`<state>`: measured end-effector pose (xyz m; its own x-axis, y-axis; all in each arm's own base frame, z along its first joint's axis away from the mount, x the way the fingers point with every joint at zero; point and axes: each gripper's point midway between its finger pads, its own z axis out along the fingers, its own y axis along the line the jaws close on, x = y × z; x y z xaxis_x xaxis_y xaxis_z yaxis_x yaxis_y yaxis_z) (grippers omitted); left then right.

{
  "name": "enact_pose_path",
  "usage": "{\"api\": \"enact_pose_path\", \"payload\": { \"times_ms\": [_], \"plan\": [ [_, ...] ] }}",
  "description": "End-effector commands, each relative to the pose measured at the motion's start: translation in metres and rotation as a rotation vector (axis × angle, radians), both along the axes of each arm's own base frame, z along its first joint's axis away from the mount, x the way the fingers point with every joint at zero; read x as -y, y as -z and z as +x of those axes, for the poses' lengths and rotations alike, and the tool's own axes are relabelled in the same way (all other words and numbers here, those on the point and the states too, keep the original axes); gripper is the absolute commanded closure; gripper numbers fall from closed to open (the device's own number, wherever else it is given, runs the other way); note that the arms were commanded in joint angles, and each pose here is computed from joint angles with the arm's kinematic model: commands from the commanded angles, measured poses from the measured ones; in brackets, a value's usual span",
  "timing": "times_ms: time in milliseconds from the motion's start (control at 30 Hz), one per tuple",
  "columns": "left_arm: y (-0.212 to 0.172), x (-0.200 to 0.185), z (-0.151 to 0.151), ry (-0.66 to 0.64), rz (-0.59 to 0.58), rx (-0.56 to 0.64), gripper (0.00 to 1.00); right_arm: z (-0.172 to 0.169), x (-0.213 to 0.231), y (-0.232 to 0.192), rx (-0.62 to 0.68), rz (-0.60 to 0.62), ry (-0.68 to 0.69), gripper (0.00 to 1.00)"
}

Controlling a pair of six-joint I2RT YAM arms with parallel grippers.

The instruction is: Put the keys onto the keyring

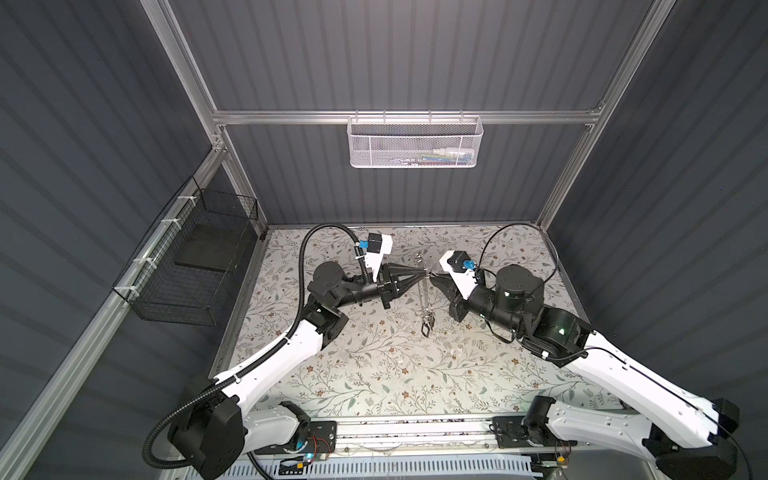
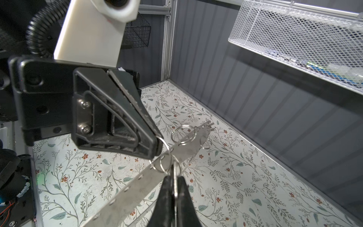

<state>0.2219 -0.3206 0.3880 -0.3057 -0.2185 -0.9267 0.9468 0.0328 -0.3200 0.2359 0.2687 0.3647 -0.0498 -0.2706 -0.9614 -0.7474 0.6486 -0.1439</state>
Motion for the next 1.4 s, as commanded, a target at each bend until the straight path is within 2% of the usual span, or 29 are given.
{"api": "enact_pose_path", "payload": {
  "times_ms": [0, 300, 633, 1133, 1367],
  "plan": [
    [-0.014, -0.001, -0.009, 0.022, -0.021, 0.058, 1.00, -0.001, 0.001, -0.011, 0.013, -0.003, -0.008, 1.00],
    [-0.002, -0.001, -0.001, -0.027, 0.024, 0.048, 1.00, -0.003, 0.012, -0.022, 0.050, 0.018, 0.014, 1.00],
    [0.010, 0.002, -0.001, -0.009, 0.071, 0.028, 1.00, 0.000, 0.021, -0.032, 0.089, 0.004, 0.045, 0.99],
    [-0.012, 0.002, -0.015, 0.071, 0.013, 0.038, 1.00, -0.004, -0.003, -0.017, 0.040, 0.045, -0.058, 0.97],
    [-0.010, 0.000, -0.012, 0.050, 0.004, 0.028, 1.00, -0.004, -0.009, -0.012, 0.010, 0.056, -0.077, 0.96]
  ]
}}
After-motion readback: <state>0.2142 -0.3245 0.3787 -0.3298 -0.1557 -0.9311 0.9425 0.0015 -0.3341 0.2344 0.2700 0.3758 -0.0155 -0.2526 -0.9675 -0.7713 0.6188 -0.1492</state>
